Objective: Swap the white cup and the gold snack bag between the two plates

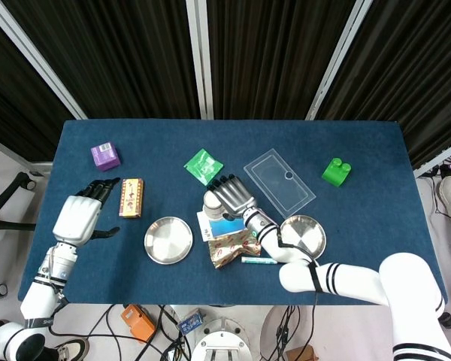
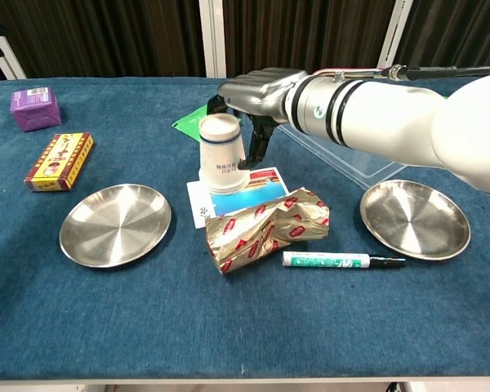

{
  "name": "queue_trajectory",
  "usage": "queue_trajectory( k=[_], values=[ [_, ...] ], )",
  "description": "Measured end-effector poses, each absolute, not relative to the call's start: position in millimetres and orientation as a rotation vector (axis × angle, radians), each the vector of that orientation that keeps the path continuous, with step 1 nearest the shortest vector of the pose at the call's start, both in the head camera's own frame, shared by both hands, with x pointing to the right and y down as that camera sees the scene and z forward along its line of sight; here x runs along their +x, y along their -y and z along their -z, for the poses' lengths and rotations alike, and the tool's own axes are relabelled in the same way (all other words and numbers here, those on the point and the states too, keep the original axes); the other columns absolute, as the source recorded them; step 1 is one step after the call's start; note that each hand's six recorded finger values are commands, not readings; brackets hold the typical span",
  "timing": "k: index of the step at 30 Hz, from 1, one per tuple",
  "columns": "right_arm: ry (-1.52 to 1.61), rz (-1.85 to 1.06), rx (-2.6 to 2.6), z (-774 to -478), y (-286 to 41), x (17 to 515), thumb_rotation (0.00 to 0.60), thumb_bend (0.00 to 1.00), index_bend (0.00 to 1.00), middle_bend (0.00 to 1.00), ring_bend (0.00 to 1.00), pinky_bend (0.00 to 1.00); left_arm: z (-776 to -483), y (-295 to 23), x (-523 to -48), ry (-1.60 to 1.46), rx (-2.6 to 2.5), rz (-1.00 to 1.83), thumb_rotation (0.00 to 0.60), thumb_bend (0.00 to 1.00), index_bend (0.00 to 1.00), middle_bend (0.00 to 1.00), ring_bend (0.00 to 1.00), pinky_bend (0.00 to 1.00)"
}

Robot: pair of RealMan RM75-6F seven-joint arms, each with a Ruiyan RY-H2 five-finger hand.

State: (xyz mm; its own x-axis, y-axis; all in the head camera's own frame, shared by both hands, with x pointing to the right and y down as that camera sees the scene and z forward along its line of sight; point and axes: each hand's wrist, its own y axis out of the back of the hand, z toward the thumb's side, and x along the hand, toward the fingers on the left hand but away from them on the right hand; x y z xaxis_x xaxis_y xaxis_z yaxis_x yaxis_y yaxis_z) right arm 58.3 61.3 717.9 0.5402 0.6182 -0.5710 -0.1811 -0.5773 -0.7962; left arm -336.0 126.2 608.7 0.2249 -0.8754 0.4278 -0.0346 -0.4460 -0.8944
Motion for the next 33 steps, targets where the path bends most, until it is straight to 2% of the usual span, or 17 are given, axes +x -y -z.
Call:
queue_trajectory(
  k=[3,9,17,24,28,33],
  values=[
    [0.359,-1.127,-1.903,-717.9,-62.4,57.1,0.6,0.43,0.59,0.51,0.53,0.54,-607.7,-127.2,-335.4,-0.855,-1.7,1.318,0.6,0.03,0.08,0.15,0.16,0.42],
    [0.388,-1.101,-1.883,-712.9,-59.3,56.9,0.6,0.43,0.74,0.63,0.65,0.59,-603.7,-128.9,-335.1,-0.861,-1.698,1.31,0.6,0.03,0.08,0.15,0.16,0.42],
    [0.519,-1.025,-1.835,-677.8,-47.0,75.0,0.6,0.43,0.76,0.64,0.67,0.59,-594.4,-131.7,-337.0,-0.871,-1.686,1.292,0.6,0.03,0.08,0.15,0.16,0.42],
    [0.567,-1.028,-1.755,-644.9,-46.1,151.8,0.6,0.43,0.76,0.64,0.67,0.59,-582.1,-150.7,-324.9,-0.815,-1.716,1.214,0.6,0.03,0.08,0.15,0.16,0.42],
    [0.556,-1.082,-1.734,-639.0,-64.2,214.1,0.6,0.44,0.75,0.64,0.67,0.59,-581.4,-164.7,-314.3,-0.755,-1.743,1.189,0.6,0.03,0.08,0.15,0.16,0.42],
    [0.53,-1.128,-1.787,-645.5,-98.3,260.6,0.6,0.44,0.75,0.64,0.67,0.59,-588.8,-170.7,-305.1,-0.725,-1.77,1.188,0.6,0.03,0.08,0.15,0.16,0.42]
  ],
)
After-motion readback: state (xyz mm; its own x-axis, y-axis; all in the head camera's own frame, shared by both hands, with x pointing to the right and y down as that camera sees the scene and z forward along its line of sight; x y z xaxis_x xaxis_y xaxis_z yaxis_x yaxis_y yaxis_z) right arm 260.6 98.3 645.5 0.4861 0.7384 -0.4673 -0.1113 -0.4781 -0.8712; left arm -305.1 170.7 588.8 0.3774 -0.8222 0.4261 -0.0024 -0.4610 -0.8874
